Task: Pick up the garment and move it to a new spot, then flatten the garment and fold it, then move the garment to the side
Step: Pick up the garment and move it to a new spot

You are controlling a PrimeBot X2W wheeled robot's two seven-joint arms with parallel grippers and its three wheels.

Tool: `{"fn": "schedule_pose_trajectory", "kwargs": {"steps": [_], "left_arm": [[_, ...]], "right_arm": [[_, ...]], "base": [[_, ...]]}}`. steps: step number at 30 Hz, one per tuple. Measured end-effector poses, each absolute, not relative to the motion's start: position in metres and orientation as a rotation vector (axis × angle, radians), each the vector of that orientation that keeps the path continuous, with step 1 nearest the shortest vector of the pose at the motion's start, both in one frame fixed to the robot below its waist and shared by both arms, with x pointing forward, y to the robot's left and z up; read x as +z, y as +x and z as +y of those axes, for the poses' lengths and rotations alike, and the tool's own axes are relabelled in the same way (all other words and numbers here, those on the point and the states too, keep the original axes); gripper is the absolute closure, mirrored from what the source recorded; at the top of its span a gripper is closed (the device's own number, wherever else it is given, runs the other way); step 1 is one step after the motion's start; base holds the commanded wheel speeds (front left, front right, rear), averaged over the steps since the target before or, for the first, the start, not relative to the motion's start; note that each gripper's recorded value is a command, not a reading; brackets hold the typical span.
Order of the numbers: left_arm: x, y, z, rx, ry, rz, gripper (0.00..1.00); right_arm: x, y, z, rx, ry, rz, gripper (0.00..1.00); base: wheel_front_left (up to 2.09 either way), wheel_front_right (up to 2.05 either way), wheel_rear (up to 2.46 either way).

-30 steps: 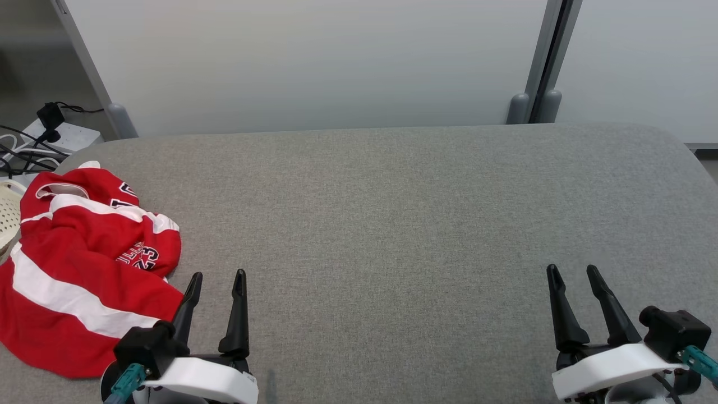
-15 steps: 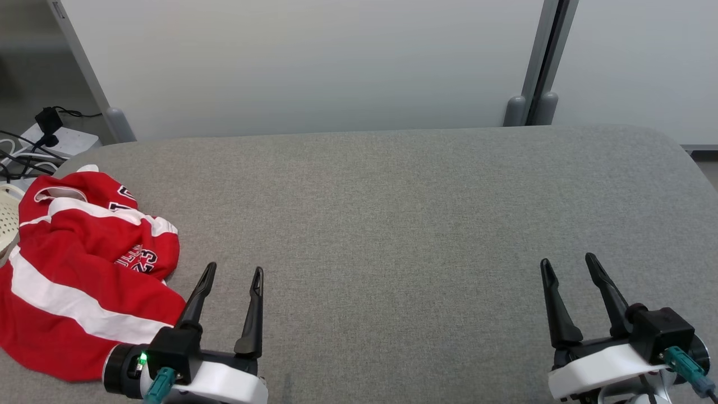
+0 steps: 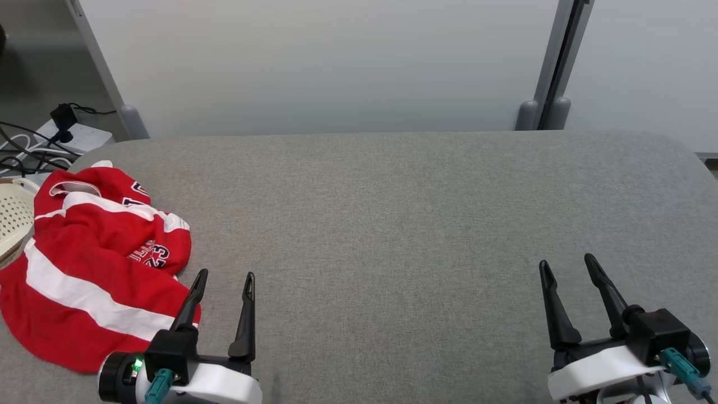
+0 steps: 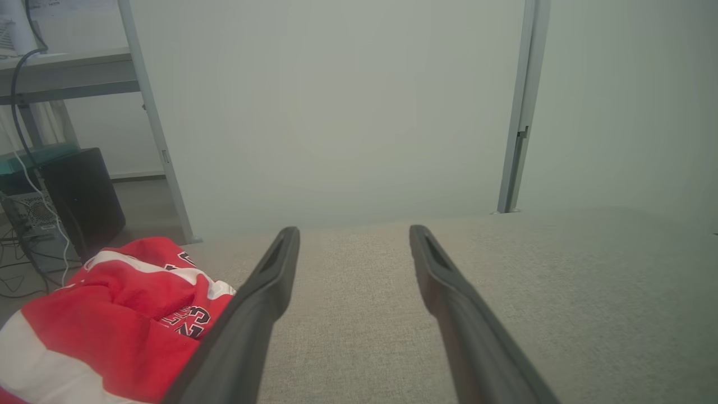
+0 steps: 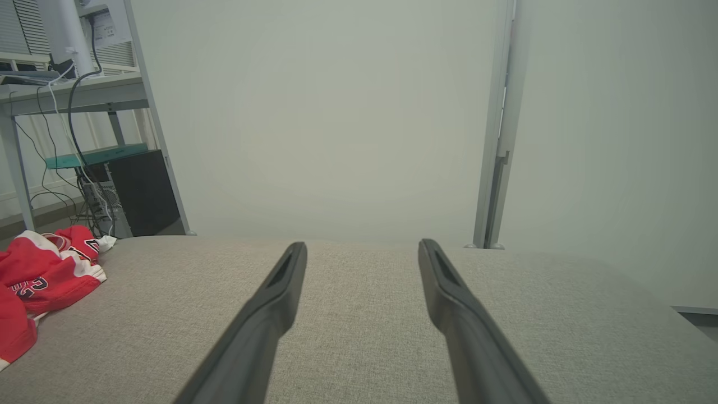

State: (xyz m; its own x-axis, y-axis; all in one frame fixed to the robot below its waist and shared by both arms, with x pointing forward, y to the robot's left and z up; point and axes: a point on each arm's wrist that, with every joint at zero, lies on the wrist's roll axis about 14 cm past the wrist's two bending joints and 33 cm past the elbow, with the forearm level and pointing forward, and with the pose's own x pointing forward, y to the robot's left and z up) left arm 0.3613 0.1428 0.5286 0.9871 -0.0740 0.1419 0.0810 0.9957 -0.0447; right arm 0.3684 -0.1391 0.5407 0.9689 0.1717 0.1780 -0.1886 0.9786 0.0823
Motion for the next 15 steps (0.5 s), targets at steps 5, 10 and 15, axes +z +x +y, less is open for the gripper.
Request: {"fn": "schedule_pose_trajectory", "kwargs": {"steps": [5, 10, 15], "left_arm": [[0.522, 0.357, 0.157, -0.023, -0.053, -0.121, 0.0], [0.518, 0.345, 0.184, 0.066, -0.052, -0.112, 0.0], [0.518, 0.329, 0.214, 0.161, -0.056, -0.115, 0.0]], "right_arm": [[0.539, 0.371, -0.129, 0.212, 0.107, -0.162, 0.0], [0.532, 0.379, -0.093, 0.315, 0.127, -0.132, 0.0], [0.53, 0.386, -0.06, 0.407, 0.138, -0.119, 0.0]], "base": [[0.0, 0.0, 0.0], [0.0, 0.0, 0.0], [0.0, 0.0, 0.0]]}}
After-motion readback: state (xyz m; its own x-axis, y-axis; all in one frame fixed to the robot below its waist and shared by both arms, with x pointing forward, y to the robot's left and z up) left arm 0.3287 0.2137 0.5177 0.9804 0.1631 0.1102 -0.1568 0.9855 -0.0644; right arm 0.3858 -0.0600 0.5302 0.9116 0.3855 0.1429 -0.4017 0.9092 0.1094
